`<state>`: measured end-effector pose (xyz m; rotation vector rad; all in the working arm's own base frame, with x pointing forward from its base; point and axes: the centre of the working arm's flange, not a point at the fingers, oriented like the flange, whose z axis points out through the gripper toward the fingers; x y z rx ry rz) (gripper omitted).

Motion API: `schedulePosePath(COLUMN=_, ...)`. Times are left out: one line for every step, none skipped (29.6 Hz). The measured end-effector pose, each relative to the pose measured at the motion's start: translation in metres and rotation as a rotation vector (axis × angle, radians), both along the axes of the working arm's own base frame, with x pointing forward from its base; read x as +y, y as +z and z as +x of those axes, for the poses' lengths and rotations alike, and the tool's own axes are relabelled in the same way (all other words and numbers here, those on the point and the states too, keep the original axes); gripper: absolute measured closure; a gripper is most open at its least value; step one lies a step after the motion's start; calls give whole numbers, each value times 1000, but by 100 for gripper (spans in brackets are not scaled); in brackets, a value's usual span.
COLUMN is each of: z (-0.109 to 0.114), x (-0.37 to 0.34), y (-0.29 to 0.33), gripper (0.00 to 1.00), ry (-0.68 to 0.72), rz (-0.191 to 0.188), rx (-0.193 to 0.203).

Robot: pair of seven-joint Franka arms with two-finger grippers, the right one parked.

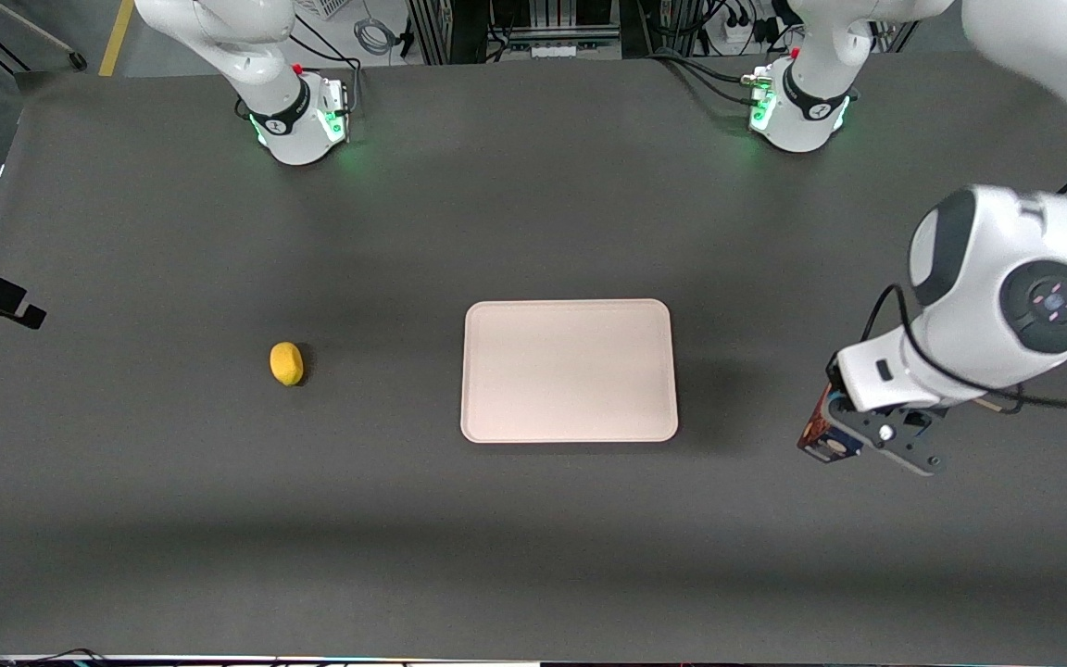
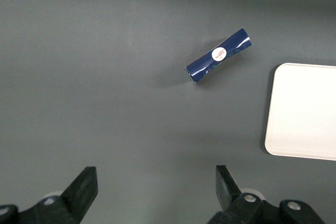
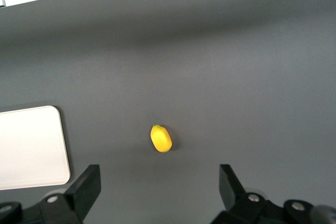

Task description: Place cookie box on tray

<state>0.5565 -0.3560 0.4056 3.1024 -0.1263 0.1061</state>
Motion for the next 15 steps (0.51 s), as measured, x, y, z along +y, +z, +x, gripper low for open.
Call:
schedulePosePath(z=-1, x=7, y=17, gripper=0, ry=-20, rz=2, rx=4)
schedulePosePath(z=-2, x=16, y=35, gripper=0, ry=-39, rz=4, rx=5)
schedulePosePath(z=-4, x=26, y=54, gripper=0, ry=-57, rz=6, rx=6)
schedulePosePath(z=-5, x=36, y=70, gripper=0, ry=-71, rz=9, rx=6)
schedulePosePath(z=-7, x=48, y=88, gripper=0, ry=-87, rz=15, rx=7)
schedulePosePath(z=-8, x=59, y=102, gripper=0, ry=-98, rz=20, rx=8)
schedulePosePath(z=-10, x=71, y=115, gripper=0, ry=-112, rz=26, rx=11)
schedulePosePath(z=-12, x=84, y=128, gripper=0, ry=-128, rz=33, rx=15)
schedulePosePath(z=-14, x=96, y=139, gripper=0, ry=-143, rz=37, rx=18)
schedulePosePath(z=-15, x=111, y=151, gripper=0, ry=-161, rz=40, rx=21)
schedulePosePath(z=-16, x=124, y=160, gripper=0, ry=-172, rz=40, rx=21)
schedulePosePath(z=-17, x=137, y=169, gripper=0, ry=-181, rz=38, rx=19)
schedulePosePath(z=-17, x=151, y=177, gripper=0, ry=-186, rz=36, rx=18)
schedulePosePath(z=-17, x=164, y=184, gripper=0, ry=-188, rz=35, rx=16)
schedulePosePath(z=-18, x=176, y=190, gripper=0, ry=-187, rz=35, rx=14)
